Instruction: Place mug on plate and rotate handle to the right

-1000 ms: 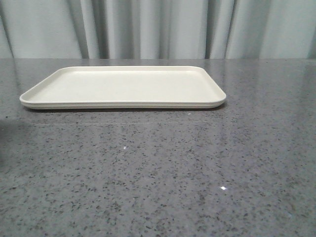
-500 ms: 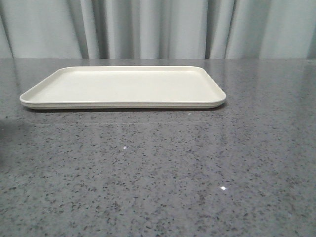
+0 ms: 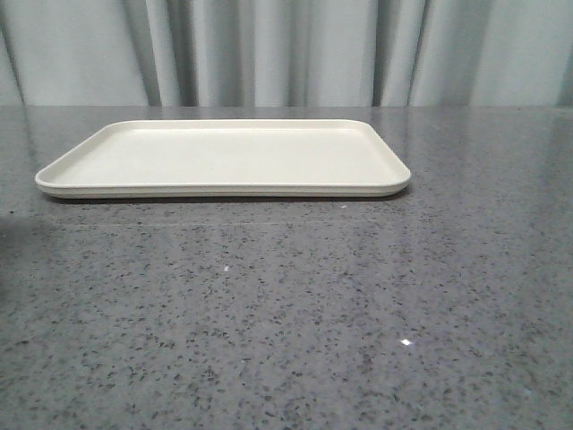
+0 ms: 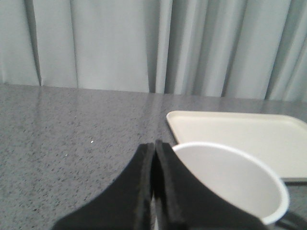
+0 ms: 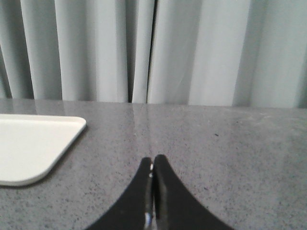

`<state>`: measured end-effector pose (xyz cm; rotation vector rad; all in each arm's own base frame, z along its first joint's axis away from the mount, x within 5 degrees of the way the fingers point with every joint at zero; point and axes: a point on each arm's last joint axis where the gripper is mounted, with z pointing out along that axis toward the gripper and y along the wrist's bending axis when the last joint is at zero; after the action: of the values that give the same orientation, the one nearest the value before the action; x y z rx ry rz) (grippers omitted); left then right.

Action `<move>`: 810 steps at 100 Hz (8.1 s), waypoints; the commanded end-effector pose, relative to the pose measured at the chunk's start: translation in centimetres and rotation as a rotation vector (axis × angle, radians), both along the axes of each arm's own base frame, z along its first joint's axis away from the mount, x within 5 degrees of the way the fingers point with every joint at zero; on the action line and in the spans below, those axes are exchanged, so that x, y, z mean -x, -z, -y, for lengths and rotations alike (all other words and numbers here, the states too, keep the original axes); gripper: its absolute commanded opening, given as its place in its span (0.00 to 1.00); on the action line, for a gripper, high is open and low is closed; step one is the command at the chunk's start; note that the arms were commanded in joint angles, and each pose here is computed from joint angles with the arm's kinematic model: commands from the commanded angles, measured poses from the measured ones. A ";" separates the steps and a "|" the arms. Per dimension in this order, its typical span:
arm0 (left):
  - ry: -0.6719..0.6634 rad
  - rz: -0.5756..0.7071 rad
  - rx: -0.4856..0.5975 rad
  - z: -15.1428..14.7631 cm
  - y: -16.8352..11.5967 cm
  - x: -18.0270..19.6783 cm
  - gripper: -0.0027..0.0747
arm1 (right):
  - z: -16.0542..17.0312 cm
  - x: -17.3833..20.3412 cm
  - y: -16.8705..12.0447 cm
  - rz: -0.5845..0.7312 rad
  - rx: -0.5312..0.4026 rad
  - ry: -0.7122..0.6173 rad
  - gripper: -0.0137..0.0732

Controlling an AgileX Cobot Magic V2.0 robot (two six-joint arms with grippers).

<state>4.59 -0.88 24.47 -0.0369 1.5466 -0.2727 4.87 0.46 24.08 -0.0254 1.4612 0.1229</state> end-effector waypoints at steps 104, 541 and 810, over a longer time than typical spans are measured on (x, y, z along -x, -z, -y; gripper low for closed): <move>0.230 -0.684 -0.078 2.4 -16.7 -4.8 0.01 | -0.6 -3.3 -15.3 -0.723 0.064 -0.032 0.08; 0.471 -0.983 -0.270 12.8 -16.4 -27.2 0.01 | -0.6 -3.9 -16.5 -0.578 0.050 -0.028 0.77; 0.547 -1.011 -0.402 17.7 -12.1 -32.1 0.70 | -0.6 -4.0 -16.6 -0.559 0.048 -0.027 0.77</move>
<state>38.03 -18.68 32.58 0.7159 2.6757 -0.3384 8.54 1.06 39.31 -0.0527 2.1164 0.1217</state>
